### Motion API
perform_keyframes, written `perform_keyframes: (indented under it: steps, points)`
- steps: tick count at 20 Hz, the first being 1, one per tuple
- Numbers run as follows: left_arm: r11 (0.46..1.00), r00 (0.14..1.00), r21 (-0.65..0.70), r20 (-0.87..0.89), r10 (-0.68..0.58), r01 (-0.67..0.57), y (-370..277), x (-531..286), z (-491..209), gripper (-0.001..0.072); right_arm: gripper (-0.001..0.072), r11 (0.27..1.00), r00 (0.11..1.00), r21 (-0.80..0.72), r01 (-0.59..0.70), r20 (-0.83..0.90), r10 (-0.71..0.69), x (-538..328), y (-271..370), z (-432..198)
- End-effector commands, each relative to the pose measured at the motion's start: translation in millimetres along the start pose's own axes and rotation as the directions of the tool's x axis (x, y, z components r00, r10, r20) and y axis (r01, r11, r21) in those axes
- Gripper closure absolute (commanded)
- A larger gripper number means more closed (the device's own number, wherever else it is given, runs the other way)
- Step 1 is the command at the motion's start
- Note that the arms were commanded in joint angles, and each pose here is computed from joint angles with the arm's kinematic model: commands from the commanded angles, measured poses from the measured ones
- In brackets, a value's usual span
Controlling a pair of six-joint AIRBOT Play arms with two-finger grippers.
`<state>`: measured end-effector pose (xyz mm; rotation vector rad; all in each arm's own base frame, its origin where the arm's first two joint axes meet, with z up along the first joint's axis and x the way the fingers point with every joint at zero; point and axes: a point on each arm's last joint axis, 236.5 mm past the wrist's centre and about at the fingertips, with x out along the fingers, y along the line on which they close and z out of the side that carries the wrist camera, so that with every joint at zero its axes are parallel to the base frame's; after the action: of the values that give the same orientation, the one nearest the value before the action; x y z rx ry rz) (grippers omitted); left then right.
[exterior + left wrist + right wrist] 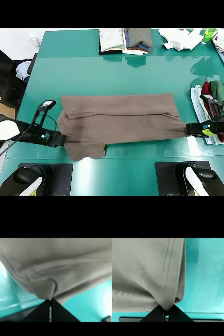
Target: Fold the shirts.
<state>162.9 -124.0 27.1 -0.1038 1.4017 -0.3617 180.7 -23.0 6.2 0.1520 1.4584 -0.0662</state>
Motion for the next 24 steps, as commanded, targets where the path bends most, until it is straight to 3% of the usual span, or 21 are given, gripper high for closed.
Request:
perform_keyframes:
  steps: [1, 5, 10, 19, 20, 21, 23, 24]
  points:
    - [0.995, 0.987, 0.064, 0.145, 0.069, -0.079, 8, -22, 49, 0.0685, 0.0696, 1.000, 0.998, -0.002, 0.024, 0.055, -0.023, -16, -5, 26]
    - [0.970, 0.943, 0.104, 0.277, 0.185, -0.221, 28, -18, 130, 0.0684, 0.0696, 1.000, 0.995, 0.004, -0.013, 0.098, 0.012, -11, -1, 91]
    - [0.959, 0.922, 0.136, 0.335, 0.192, -0.250, 27, 26, 213, 0.0684, 0.0696, 0.998, 0.994, -0.014, -0.060, 0.094, 0.061, 14, 14, 165]
    - [0.968, 0.927, 0.024, 0.296, 0.231, -0.249, 70, 63, 240, 0.0680, 0.0692, 0.994, 0.994, -0.048, -0.097, 0.054, 0.099, 54, 40, 233]
    - [0.972, 0.931, 0.017, 0.292, 0.220, -0.235, 68, 64, 239, 0.0484, 0.0692, 0.991, 0.989, -0.031, -0.130, 0.063, 0.132, 53, 45, 238]
    - [0.978, 0.935, -0.012, 0.290, 0.204, -0.209, 64, 65, 238, 0.0226, 0.0682, 0.986, 0.983, -0.017, -0.165, 0.081, 0.166, 50, 48, 244]
    - [0.982, 0.940, -0.047, 0.285, 0.188, -0.183, 59, 62, 239, 0.0178, 0.0328, 0.977, 0.969, 0.010, -0.214, 0.129, 0.211, 36, 47, 257]
    - [0.983, 0.943, -0.050, 0.279, 0.181, -0.174, 56, 59, 239, 0.0179, 0.0227, 0.978, 0.970, 0.015, -0.208, 0.131, 0.204, 30, 40, 257]
